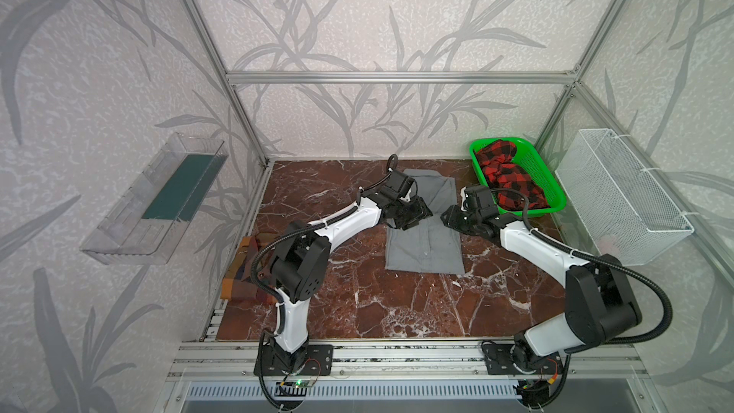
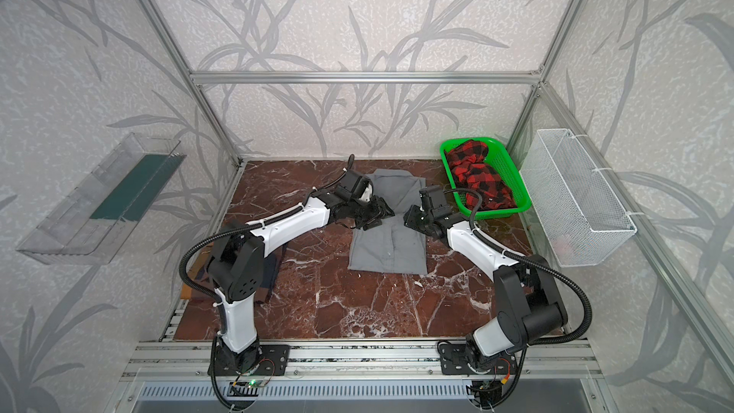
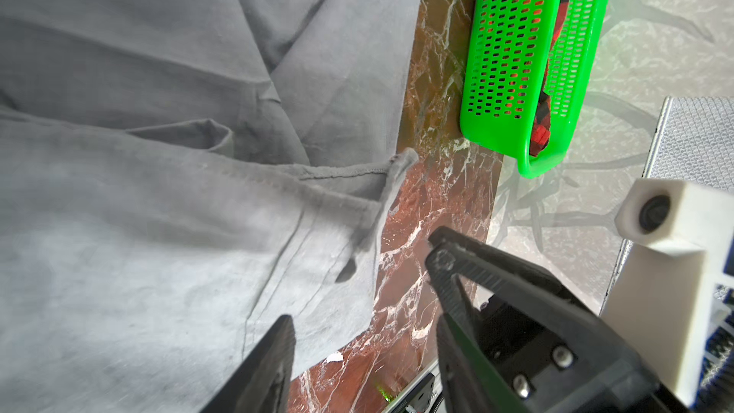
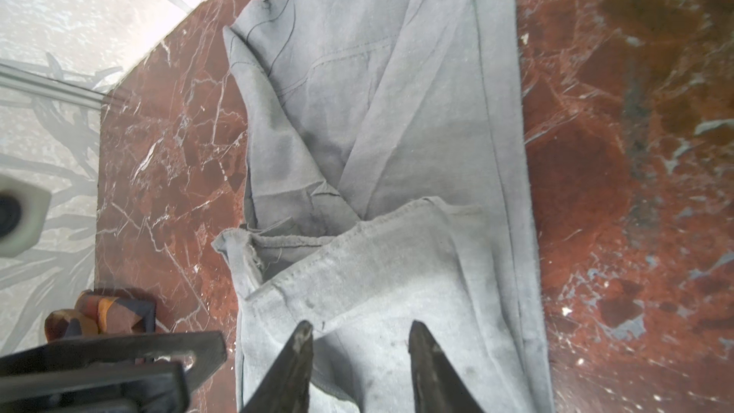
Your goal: Fold and stack the long sleeve shirts
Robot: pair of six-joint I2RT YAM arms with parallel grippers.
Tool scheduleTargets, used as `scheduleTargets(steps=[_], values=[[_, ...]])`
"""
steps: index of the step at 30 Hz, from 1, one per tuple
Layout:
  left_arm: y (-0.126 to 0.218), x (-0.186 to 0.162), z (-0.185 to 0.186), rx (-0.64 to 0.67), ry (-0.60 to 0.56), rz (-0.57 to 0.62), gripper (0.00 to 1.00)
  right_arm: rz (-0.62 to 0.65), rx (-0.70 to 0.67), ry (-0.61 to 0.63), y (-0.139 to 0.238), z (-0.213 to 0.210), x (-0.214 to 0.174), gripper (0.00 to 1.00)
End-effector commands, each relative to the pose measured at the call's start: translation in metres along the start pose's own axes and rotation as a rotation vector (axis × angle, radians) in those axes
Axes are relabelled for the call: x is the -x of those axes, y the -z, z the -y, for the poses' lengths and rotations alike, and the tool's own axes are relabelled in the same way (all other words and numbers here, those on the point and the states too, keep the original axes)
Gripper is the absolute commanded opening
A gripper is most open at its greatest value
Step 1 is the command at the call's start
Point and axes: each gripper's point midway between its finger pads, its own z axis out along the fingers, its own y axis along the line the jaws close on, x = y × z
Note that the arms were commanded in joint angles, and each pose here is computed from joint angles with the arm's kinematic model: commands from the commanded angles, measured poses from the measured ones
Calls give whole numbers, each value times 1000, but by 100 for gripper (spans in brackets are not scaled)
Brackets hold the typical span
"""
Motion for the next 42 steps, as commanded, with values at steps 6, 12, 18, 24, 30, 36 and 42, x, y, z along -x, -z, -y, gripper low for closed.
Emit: scheduleTargets(steps=[6, 12, 18, 24, 30, 36, 42], values=[[45, 3, -1, 15, -44, 82, 58, -21, 16, -12, -11, -10, 25, 34], [62, -14, -20, 23, -47, 102, 58, -55, 60, -44, -21, -9, -4, 14], [72, -27, -41, 54, -59, 108, 58, -54, 136, -51, -39, -17, -16, 13], [71, -42, -64, 91, -53, 106, 59, -84, 95, -77, -79, -6, -19, 13], [53, -74, -84, 156, -67, 70, 65, -53, -68, -37, -75, 18, -10, 20], [17, -102, -85, 177, -76, -13, 66, -60, -167, 9, -65, 43, -12, 22], [-2, -104, -93, 235, -95, -40, 67, -51, -211, -9, -52, 66, -10, 22]])
